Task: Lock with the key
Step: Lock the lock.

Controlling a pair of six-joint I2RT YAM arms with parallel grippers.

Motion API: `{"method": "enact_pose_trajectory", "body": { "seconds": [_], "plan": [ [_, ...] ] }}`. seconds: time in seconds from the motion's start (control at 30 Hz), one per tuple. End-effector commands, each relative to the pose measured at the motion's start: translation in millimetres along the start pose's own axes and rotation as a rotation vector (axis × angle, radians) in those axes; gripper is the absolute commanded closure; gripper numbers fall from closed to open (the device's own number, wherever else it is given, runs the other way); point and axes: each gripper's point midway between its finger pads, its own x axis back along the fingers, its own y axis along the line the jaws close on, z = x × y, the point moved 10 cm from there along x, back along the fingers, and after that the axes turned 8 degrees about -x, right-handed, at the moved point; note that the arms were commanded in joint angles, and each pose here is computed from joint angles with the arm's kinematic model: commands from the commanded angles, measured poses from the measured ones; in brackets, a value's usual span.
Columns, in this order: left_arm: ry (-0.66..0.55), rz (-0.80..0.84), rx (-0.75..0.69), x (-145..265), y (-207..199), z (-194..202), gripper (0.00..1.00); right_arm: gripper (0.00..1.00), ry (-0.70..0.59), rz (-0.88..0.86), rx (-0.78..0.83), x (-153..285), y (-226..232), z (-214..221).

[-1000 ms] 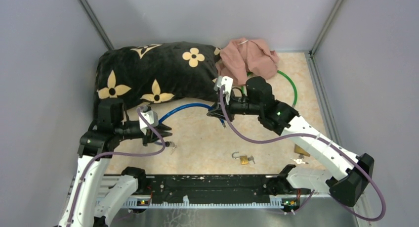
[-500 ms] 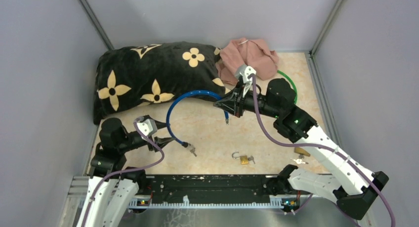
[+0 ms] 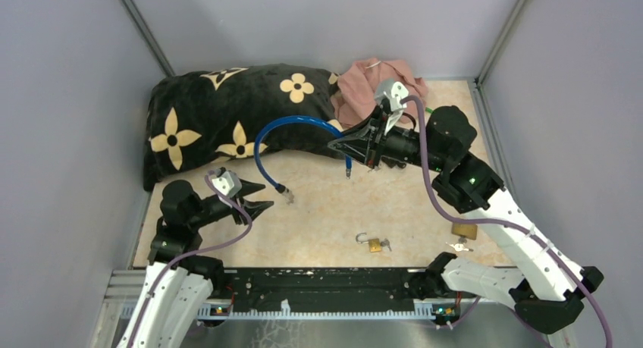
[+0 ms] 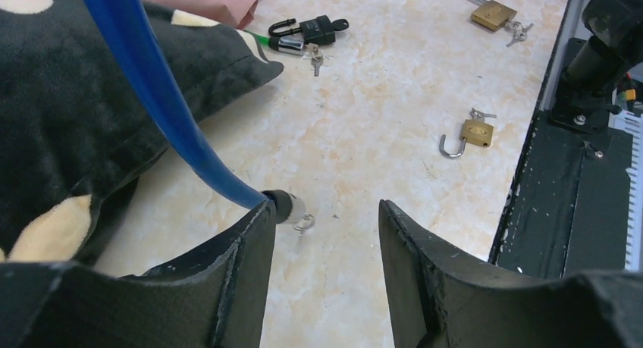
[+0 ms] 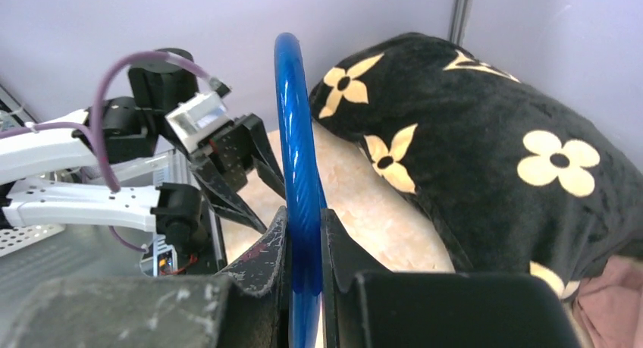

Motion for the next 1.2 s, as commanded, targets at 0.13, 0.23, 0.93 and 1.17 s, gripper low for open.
{"method": "enact_pose_trajectory", "body": {
  "seconds": [0.13, 0.23, 0.93, 1.17],
  "plan": [
    [-0.022, -0.084, 0.055, -8, 11, 0, 0.41, 1.0, -0.155, -0.122, 0.067, 4, 21, -52],
    [0.015, -0.193, 0.108, -9, 19, 6, 0.44, 1.0, -0.164, -0.138, 0.069, 3, 23, -57],
    [-0.109, 0.059, -0.189, 2, -6, -4, 0.29, 1.0, -0.101, -0.219, 0.192, 17, 36, -70],
    [-0.133, 0.178, -0.049, -2, -16, -2, 0.52, 1.0, -0.123, -0.27, 0.174, 17, 42, -74]
  ]
}}
